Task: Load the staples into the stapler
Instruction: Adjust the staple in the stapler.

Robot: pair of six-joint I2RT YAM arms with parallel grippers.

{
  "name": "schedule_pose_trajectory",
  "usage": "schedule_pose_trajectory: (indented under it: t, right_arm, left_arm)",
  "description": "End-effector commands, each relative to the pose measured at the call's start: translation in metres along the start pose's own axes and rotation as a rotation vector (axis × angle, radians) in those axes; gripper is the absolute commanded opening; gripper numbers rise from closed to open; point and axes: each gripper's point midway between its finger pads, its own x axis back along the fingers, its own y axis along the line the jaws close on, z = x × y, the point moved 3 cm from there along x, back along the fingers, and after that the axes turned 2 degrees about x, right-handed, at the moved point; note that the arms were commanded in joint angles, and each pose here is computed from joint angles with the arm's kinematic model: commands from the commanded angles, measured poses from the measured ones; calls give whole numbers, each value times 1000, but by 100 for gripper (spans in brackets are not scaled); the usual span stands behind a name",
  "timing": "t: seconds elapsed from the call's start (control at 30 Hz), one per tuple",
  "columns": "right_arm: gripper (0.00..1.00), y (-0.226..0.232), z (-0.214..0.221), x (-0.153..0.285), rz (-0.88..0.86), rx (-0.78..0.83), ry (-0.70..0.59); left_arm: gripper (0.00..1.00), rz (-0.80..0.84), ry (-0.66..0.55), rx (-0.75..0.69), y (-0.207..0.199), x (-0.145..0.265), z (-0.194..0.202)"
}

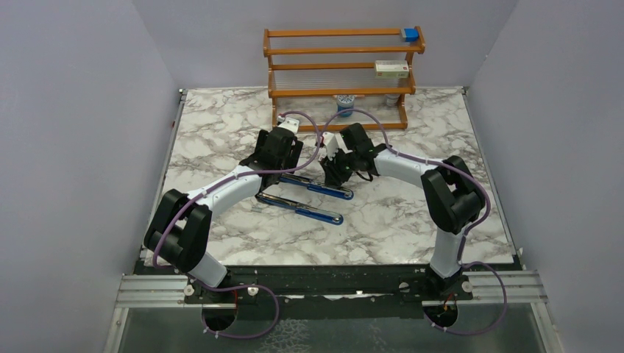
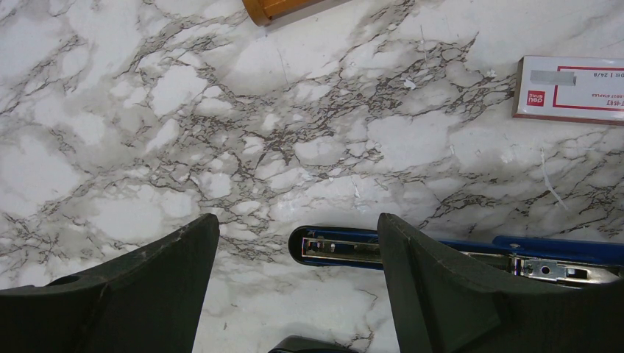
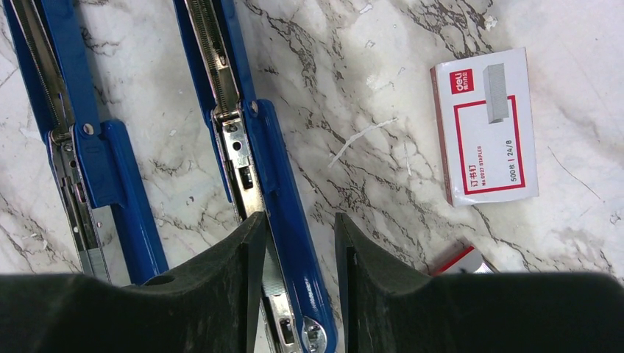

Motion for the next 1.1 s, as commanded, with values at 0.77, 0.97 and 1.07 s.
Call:
schedule_pose_trajectory:
  t: [0.77, 0.97, 1.07]
  right_arm:
    - [41, -2, 31, 38, 148, -33, 122]
    - [41, -2, 31, 48, 177, -38, 115]
    - [41, -5, 19, 57, 211, -31, 61]
  left_arm:
    - [82, -7, -51, 16, 1, 5, -18]
    - [82, -4, -52, 16, 1, 6, -19]
    - [82, -4, -53, 19, 1, 6, -19]
